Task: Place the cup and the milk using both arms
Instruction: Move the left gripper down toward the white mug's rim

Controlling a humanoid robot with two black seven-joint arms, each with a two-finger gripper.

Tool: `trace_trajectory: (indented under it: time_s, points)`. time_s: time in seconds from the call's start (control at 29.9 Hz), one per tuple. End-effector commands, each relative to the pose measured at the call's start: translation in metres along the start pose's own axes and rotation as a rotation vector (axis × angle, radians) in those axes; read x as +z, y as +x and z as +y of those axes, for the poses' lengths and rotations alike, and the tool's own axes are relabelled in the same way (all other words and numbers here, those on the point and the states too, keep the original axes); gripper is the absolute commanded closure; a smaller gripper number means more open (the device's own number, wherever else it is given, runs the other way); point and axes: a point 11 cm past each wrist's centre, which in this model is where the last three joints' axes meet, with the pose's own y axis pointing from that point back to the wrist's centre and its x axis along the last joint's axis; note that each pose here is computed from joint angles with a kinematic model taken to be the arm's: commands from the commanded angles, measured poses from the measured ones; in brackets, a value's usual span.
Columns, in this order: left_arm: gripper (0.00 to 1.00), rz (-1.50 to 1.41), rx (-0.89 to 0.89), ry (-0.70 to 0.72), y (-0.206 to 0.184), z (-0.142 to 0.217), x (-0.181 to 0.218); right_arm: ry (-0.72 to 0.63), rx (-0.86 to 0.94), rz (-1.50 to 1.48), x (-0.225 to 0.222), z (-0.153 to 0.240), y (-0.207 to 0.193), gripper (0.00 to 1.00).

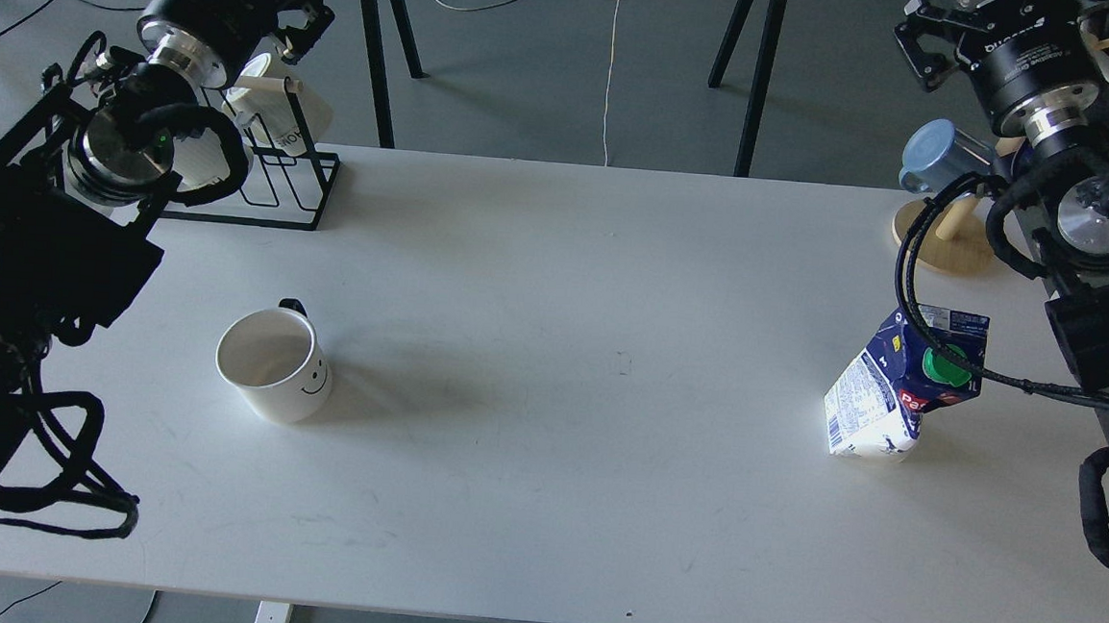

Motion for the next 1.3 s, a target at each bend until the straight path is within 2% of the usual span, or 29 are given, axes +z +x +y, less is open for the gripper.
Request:
trace_trajectory:
  time_s: [0.0,0.23,0.33,0.57,0.77,0.84,0.9,1.14,1.27]
  points:
    - [0.00,-0.003,-0.004,-0.004,-0.002,-0.001,0.002,-0.001,0.000,0.001,0.000,0.000,0.000,0.01]
    - [0.00,-0.013,0.030,0.011,0.001,-0.002,0.000,0.000,-0.001,0.003,-0.001,0.000,0.000,0.01]
    - [0.00,-0.084,-0.026,0.067,-0.005,0.000,-0.003,0.004,0.000,0.004,-0.003,0.000,0.000,0.01]
    - [0.01,-0.365,-0.154,0.198,-0.021,0.011,0.026,0.009,0.004,0.002,-0.004,0.002,0.002,0.01]
    - [0.05,-0.728,-0.230,0.324,-0.032,0.031,0.046,0.010,0.038,-0.005,0.000,0.013,0.017,0.01]
    - [0.08,-0.850,-0.253,0.366,-0.035,0.036,0.046,0.010,0.042,-0.007,0.001,0.014,0.019,0.01]
    - [0.16,-0.956,-0.266,0.401,-0.034,0.038,0.044,0.010,0.044,-0.007,0.001,0.015,0.020,0.01]
    - [0.22,-1.283,-0.334,0.528,-0.034,0.051,0.031,0.009,0.042,-0.008,0.002,0.014,0.019,0.01]
    - [0.22,-1.480,-0.414,0.625,-0.038,0.081,0.030,0.023,0.040,-0.017,-0.002,0.014,0.018,0.01]
